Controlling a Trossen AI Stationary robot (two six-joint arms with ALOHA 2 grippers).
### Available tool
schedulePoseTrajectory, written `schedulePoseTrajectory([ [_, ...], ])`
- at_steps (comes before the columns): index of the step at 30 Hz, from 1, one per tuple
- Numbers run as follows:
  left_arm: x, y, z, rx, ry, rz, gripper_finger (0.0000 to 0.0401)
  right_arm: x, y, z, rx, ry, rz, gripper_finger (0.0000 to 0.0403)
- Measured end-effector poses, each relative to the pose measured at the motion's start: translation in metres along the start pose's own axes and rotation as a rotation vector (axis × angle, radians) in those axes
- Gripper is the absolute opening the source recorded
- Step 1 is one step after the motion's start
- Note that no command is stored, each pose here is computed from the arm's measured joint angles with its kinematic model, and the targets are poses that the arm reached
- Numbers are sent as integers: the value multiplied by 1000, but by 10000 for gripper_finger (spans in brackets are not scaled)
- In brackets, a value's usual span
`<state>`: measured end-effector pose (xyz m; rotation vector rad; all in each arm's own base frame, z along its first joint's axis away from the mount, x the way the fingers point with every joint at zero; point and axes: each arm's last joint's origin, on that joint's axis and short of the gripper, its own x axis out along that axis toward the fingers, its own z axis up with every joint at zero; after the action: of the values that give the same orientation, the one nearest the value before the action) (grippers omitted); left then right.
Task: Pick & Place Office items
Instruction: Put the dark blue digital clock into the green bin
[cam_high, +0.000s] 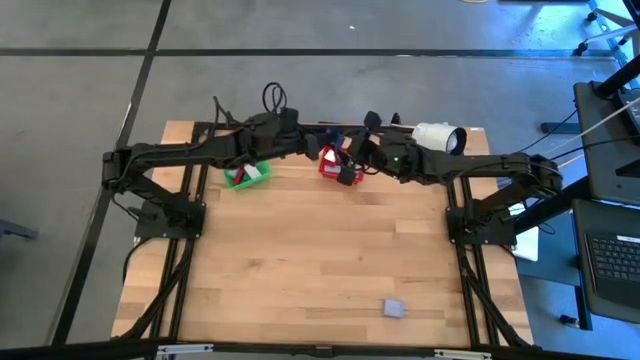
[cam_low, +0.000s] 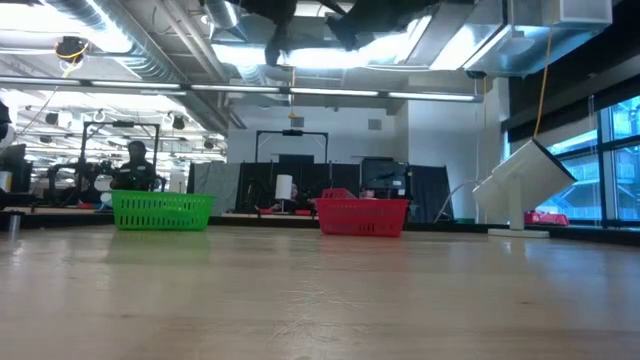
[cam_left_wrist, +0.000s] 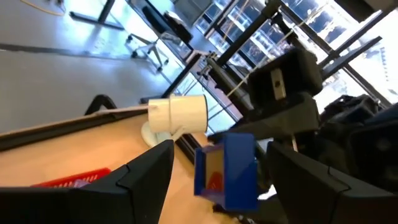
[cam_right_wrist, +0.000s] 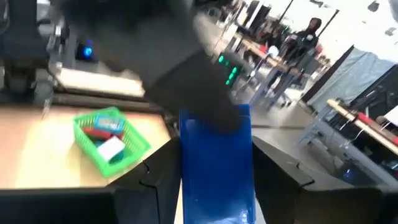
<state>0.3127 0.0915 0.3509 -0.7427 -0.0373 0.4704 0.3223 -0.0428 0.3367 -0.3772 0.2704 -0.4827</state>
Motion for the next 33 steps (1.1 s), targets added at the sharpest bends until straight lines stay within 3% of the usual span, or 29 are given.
schedulePoseTrajectory([
  [8,0,2,1,29,-8,21,238,6,5,-6,-7,30,2,167],
  [28,1,4,1,62,35,-6,63,7,4,-5,-8,26,-6,168],
  [33,1,4,1,85,38,-8,60,7,4,-6,-7,30,4,190],
])
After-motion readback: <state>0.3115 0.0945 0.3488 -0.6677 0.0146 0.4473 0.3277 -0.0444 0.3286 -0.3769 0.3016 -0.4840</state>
